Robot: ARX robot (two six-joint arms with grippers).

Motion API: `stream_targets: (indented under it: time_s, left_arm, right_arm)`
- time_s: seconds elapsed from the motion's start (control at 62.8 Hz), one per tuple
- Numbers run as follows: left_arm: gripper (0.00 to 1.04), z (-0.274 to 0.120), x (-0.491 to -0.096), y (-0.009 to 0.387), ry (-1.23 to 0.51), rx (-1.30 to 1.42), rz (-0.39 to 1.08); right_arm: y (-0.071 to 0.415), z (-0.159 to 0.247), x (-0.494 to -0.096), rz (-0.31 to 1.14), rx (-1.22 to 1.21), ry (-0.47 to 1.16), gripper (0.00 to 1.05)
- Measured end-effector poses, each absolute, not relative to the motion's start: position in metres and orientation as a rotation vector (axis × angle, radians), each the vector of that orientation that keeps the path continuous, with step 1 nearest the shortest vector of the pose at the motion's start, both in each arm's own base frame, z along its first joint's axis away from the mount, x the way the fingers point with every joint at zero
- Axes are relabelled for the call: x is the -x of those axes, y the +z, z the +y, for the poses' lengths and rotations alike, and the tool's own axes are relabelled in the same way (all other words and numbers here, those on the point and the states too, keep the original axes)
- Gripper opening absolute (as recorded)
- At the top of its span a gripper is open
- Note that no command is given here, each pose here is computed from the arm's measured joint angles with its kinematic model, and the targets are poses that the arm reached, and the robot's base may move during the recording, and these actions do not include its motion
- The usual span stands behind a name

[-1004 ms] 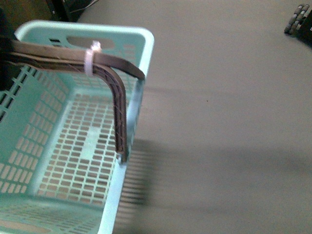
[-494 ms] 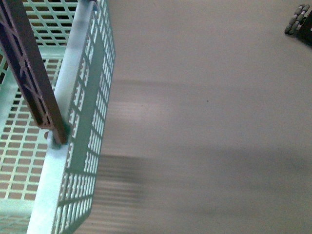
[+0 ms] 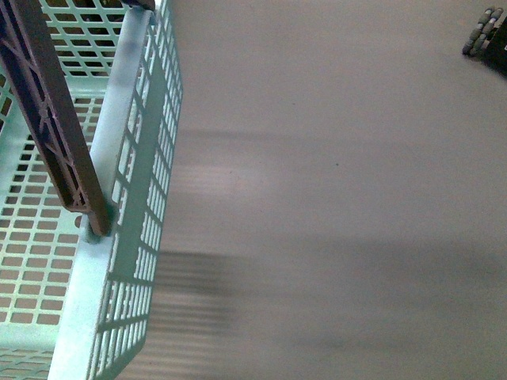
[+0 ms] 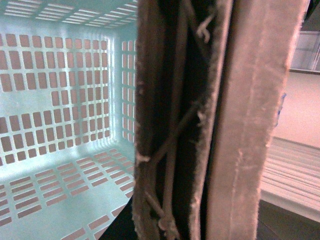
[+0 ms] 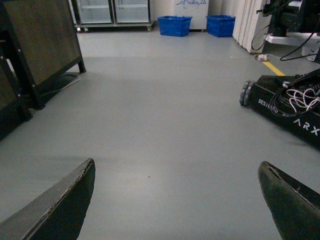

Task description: Pick mango and avocado into basket

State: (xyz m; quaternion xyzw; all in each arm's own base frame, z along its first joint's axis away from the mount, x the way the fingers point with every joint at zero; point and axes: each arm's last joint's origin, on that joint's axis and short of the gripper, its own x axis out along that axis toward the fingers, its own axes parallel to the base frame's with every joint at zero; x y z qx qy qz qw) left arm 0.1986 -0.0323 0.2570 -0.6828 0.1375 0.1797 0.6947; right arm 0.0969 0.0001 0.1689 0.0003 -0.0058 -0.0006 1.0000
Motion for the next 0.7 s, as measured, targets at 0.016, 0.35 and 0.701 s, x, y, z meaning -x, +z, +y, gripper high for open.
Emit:
stream_targets:
  time_s: [0.016, 0.35, 0.701]
  left_arm:
    - [0.15, -0.0323, -0.1985, 0.2567, 0.402, 1.524, 0.307]
    - [0.15, -0.0323, -0.1982, 0.2550, 0.406, 1.522, 0.312]
    - [0.15, -0.0322, -0.1981, 0.2545, 0.407, 1.521, 0.313]
  right_arm:
    - [0.1689, 0.0001, -0.0969, -0.012, 0.000, -0.001, 0.96]
    - [0.1689, 0.0001, -0.0969, -0.012, -0.001, 0.000, 0.96]
    - [0.1689, 0.0001, -0.0969, -0.012, 0.000, 0.000, 0.96]
